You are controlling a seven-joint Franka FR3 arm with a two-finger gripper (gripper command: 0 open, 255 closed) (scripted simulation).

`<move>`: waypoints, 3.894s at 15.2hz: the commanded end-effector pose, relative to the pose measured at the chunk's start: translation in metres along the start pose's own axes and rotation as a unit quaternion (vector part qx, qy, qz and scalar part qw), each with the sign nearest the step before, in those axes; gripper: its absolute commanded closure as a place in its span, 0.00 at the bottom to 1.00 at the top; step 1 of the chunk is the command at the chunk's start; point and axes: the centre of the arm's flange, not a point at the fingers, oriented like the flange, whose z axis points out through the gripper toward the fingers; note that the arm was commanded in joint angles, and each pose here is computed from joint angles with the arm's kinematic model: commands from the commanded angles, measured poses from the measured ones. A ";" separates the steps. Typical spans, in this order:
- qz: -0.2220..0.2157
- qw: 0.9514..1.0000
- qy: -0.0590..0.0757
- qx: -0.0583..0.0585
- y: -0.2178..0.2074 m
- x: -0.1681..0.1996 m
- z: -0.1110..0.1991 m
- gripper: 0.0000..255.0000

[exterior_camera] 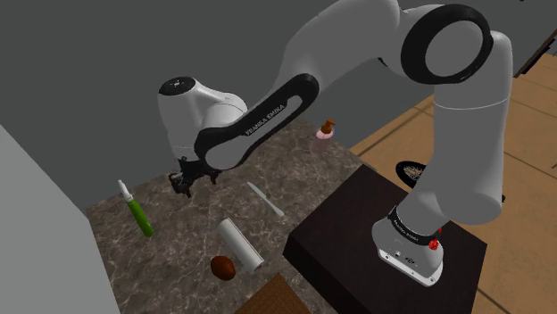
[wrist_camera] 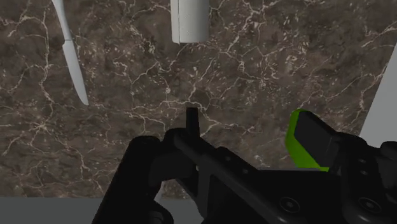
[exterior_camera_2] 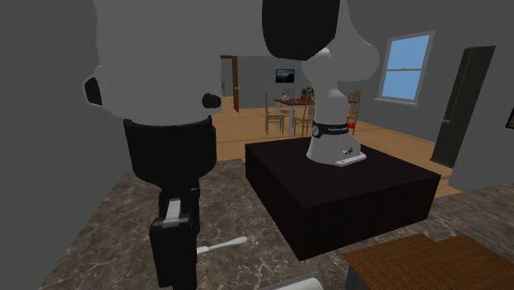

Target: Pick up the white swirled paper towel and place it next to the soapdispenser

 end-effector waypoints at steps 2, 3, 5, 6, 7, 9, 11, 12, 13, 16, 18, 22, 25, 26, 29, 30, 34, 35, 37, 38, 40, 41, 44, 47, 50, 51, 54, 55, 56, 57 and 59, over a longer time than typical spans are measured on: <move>-0.004 1.000 0.002 -0.010 0.001 -0.022 0.031 0.00; -0.006 1.000 0.002 -0.014 0.001 -0.030 0.041 0.00; -0.008 1.000 0.004 -0.021 0.003 -0.045 0.063 0.00; -0.010 1.000 0.004 -0.025 0.003 -0.053 0.074 0.00; -0.011 1.000 0.005 -0.029 0.004 -0.060 0.085 0.00; -0.014 0.999 0.006 -0.036 0.007 -0.075 0.106 0.00; -0.017 0.999 0.007 -0.044 0.009 -0.090 0.128 0.00; -0.019 0.999 0.008 -0.048 0.011 -0.098 0.139 0.00; -0.020 0.998 0.009 -0.051 0.012 -0.106 0.149 0.00; -0.024 0.998 0.010 -0.062 0.017 -0.127 0.180 0.00; -0.024 0.998 0.010 -0.062 0.018 -0.127 0.191 0.00; -0.024 0.998 0.010 -0.062 0.021 -0.126 0.212 0.00; -0.024 0.998 0.010 -0.062 0.022 -0.126 0.220 0.00; -0.024 0.998 0.010 -0.062 0.022 -0.126 0.220 0.00; -0.024 0.998 0.010 -0.062 0.022 -0.126 0.220 0.00; -0.024 0.998 0.010 -0.062 0.022 -0.126 0.220 0.00; -0.024 0.998 0.010 -0.062 0.022 -0.126 0.220 1.00; -0.024 0.998 0.010 -0.062 0.022 -0.126 0.220 1.00; -0.024 0.998 0.010 -0.062 0.022 -0.126 0.220 1.00; -0.024 0.998 0.010 -0.062 0.022 -0.126 0.220 1.00; -0.024 0.998 0.010 -0.062 0.022 -0.126 0.220 1.00; -0.024 0.998 0.010 -0.062 0.022 -0.126 0.220 1.00; -0.024 0.998 0.010 -0.062 0.022 -0.126 0.210 1.00; -0.024 0.998 0.010 -0.062 0.023 -0.125 0.194 1.00; -0.024 0.998 0.010 -0.062 0.023 -0.125 0.178 1.00; -0.024 0.998 0.010 -0.062 0.024 -0.125 0.173 1.00; -0.024 0.998 0.010 -0.062 0.024 -0.124 0.157 1.00; -0.024 0.998 0.010 -0.062 0.024 -0.124 0.152 1.00; -0.024 0.998 0.010 -0.062 0.024 -0.124 0.146 1.00; -0.024 0.998 0.010 -0.062 0.025 -0.124 0.141 1.00; -0.024 0.998 0.010 -0.062 0.025 -0.124 0.130 1.00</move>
